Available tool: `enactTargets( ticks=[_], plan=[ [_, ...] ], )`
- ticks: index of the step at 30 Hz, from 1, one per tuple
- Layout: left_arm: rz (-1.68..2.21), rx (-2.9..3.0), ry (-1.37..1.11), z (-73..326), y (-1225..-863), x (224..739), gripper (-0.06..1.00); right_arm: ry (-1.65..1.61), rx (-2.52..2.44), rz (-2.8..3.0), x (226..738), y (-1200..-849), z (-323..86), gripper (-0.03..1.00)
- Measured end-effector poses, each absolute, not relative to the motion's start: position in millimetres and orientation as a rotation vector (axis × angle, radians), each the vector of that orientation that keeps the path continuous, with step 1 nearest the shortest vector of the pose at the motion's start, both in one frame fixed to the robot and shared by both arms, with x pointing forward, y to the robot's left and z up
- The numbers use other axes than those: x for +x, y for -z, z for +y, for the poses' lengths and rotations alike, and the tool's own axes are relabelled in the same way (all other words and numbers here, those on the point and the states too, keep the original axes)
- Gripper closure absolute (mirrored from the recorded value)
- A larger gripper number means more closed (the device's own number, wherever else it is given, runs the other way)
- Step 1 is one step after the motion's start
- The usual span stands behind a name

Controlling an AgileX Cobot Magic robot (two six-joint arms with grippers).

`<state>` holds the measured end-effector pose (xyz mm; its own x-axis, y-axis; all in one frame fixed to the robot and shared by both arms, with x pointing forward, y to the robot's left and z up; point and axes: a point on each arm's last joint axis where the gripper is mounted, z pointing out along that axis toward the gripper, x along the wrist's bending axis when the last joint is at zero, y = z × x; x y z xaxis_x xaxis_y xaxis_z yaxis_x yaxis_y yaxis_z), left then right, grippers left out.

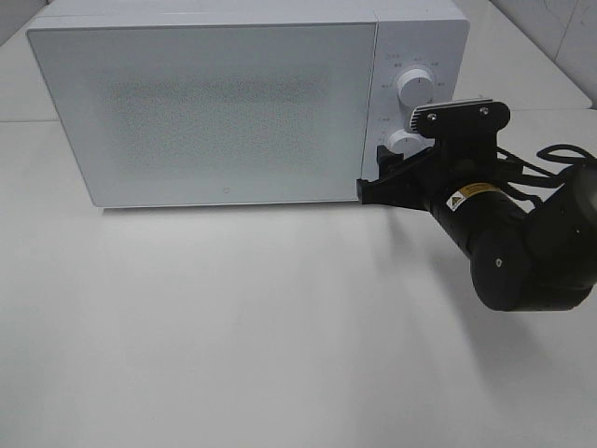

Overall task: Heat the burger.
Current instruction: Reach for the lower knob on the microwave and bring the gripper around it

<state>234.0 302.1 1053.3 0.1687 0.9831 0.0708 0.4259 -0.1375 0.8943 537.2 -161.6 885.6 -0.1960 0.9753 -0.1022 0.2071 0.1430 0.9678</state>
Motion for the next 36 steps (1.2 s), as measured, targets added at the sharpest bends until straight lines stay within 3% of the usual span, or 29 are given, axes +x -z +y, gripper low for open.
enactTargets(
  ticks=[36],
  plan=[
    [1.358, 1.685, -0.925, 302.1, -1053.3, 234.0, 0.94, -1.149, 1.228, 1.495, 551.8, -893.0, -157.6, 0.32]
  ],
)
